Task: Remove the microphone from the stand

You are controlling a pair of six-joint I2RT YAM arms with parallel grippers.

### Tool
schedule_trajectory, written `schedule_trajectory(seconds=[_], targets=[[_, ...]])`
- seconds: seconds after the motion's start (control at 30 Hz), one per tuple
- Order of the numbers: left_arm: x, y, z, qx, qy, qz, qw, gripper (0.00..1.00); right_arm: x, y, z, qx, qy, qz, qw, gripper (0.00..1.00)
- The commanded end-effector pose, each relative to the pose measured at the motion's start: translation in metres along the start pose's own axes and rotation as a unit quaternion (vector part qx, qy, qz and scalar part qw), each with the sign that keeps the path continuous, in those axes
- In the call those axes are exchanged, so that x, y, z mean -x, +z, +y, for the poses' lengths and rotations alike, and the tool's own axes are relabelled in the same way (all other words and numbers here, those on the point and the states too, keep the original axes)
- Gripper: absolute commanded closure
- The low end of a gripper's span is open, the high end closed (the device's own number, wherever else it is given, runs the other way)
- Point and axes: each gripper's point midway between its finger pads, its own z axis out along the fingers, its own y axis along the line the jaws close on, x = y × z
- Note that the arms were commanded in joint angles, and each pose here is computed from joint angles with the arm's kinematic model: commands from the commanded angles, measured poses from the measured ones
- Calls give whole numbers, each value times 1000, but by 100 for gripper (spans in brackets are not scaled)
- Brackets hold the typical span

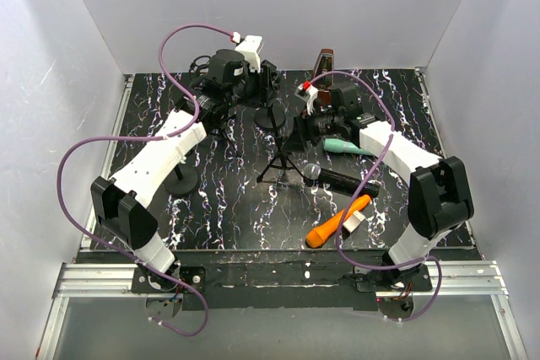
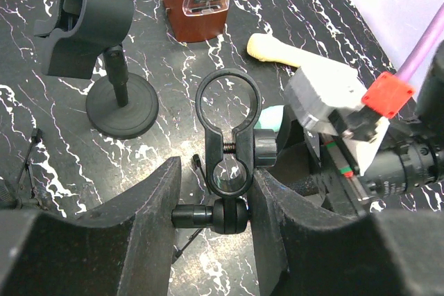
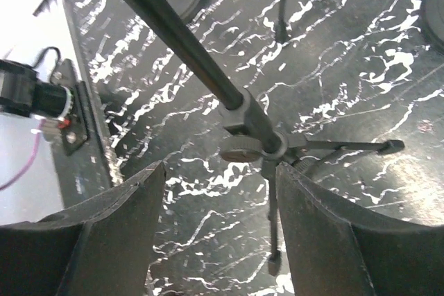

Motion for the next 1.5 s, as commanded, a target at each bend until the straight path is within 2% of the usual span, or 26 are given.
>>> schedule_trajectory(seconds=[0.0,0.13,0.23,0.53,0.67,0.73,0.77,0.87,0.93,0.97,1.03,1.1,1.13,1.17,1.2,1.23,1.27,1.3,1.33,1.37,1.4,1.47], targets=[[19,-17,-15,-28,-4,-28,999,100,36,-10,26,37,35,-48,998,30],[20,-17,-17,-30,-2,-28,999,100,32,-6,22,35,49,-42,997,36],[20,-17,-16,-29,-2,-27,999,100,32,-4,18,34,46,-39,998,45],[19,-15,-16,-31,-1,-26,999,100,35,0,5,12,35,-43,998,53],[19,-15,-16,-32,0,-26,999,100,37,0,0,2,14,-44,999,63],[18,-15,-16,-32,0,-26,999,100,40,-1,-1,-1,-17,-46,999,72],[18,-15,-16,-32,0,-26,999,100,41,-2,2,-1,-57,-43,997,81],[19,-16,-16,-32,1,-26,999,100,45,-2,5,-42,-227,-32,972,97],[18,-16,-17,-33,0,-25,999,100,54,-5,-2,-92,-328,-36,939,99],[18,-15,-17,-33,1,-24,999,100,54,-4,-8,-119,-394,-32,911,99],[19,-17,-18,-35,1,-25,999,100,51,-3,-11,-162,-550,-27,819,99],[17,-16,-18,-36,0,-24,999,100,42,2,-9,-185,-707,-35,682,99],[17,-16,-18,-37,0,-23,999,100,55,-2,-3,-216,-746,-84,624,99],[17,-16,-18,-37,1,-23,999,100,59,-4,0,-239,-772,-112,579,99],[17,-16,-18,-37,1,-22,999,100,56,-4,-2,-252,-784,-115,555,99],[17,-16,-19,-38,1,-23,999,100,54,-4,-4,-253,-783,-110,557,99],[17,-16,-19,-38,1,-23,999,100,50,-5,-7,-250,-771,-100,577,94],[17,-16,-19,-38,1,-24,999,100,45,-7,-11,-241,-756,-86,602,78],[17,-16,-19,-38,1,-23,999,100,36,-8,-14,-224,-727,-66,646,63],[17,-16,-18,-37,1,-24,999,100,27,-10,-15,-201,-694,-41,690,52],[17,-17,-18,-37,1,-23,999,100,18,-13,-14,-177,-651,-22,738,48],[16,-17,-17,-35,1,-23,999,100,11,-23,-5,-134,-571,-9,810,36]])
